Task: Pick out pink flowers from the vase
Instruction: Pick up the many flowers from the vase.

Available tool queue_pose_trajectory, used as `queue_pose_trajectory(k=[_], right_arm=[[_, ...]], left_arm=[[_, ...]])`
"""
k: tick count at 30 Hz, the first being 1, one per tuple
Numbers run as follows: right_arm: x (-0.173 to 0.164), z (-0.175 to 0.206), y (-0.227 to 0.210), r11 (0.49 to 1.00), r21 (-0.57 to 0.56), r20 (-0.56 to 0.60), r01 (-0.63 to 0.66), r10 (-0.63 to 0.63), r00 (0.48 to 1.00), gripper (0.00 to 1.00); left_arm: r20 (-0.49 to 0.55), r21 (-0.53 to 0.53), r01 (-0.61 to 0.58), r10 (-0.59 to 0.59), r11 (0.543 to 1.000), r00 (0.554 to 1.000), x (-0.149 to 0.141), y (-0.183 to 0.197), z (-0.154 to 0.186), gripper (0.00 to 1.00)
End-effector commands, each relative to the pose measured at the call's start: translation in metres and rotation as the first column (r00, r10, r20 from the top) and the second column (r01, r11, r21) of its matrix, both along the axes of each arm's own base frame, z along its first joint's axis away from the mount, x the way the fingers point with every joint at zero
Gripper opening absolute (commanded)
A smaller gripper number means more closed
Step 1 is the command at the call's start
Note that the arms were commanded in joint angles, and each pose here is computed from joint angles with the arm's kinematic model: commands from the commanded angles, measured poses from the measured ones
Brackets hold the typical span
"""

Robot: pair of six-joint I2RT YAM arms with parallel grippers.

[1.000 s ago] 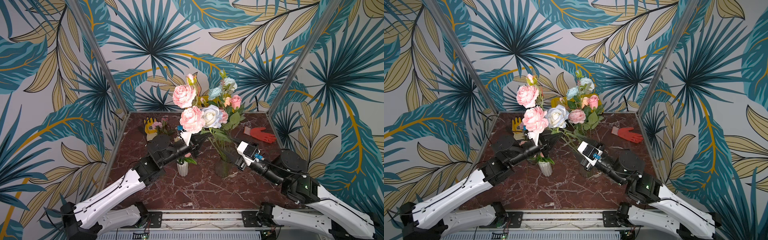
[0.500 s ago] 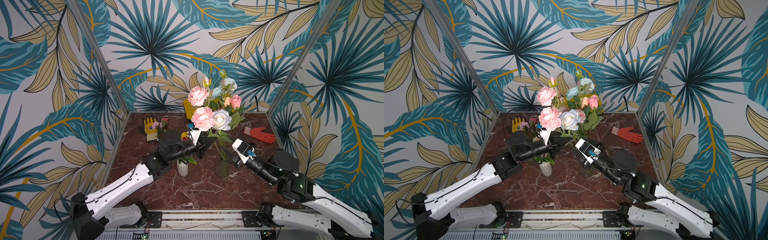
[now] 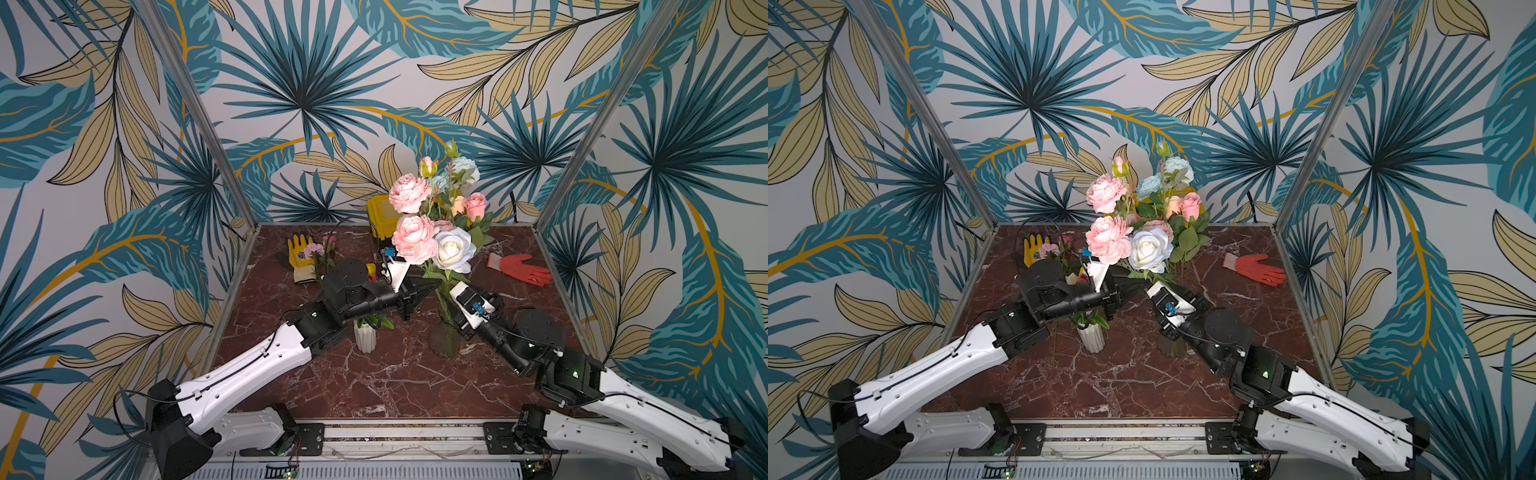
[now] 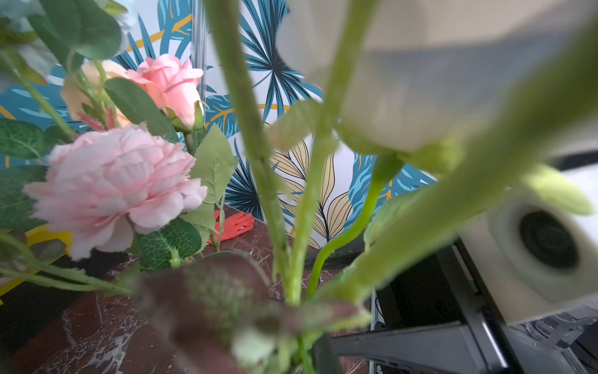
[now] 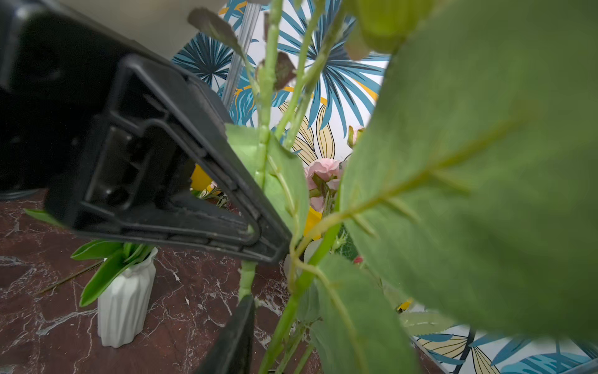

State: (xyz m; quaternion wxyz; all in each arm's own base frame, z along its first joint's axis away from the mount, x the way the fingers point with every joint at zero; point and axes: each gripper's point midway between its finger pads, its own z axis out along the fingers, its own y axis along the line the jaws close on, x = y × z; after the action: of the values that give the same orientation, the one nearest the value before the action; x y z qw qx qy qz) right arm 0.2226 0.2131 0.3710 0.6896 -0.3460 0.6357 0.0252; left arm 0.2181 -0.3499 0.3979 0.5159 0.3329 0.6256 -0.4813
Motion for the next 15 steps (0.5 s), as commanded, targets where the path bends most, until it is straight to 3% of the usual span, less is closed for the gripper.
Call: queue_pose_trajectory(k=[1, 6, 15], right_arm=[[-0.001, 0.005, -0.007, 0.997, 0.071, 0.014, 0.016, -0.017, 1.0, 0.39], [-0.016, -0.005, -0.006, 0.992, 0.104, -0.004, -0.067, 0.068, 0.998, 0.33], [-0.033, -0.034, 0.002, 0.98, 0.097, -0.075, -0.173, 0.18, 0.981, 0.34]], left_arm=[[0.028, -0.046, 0.033, -0.032, 0.998, 0.999, -0.01, 0.002, 0.026, 0.0], [0.035, -0.055, 0.033, -0.031, 0.998, 0.999, -0.009, 0.001, 0.033, 0.0], [0.038, -0.062, 0.046, -0.044, 0.997, 0.998, -0.01, -0.002, 0.038, 0.0]])
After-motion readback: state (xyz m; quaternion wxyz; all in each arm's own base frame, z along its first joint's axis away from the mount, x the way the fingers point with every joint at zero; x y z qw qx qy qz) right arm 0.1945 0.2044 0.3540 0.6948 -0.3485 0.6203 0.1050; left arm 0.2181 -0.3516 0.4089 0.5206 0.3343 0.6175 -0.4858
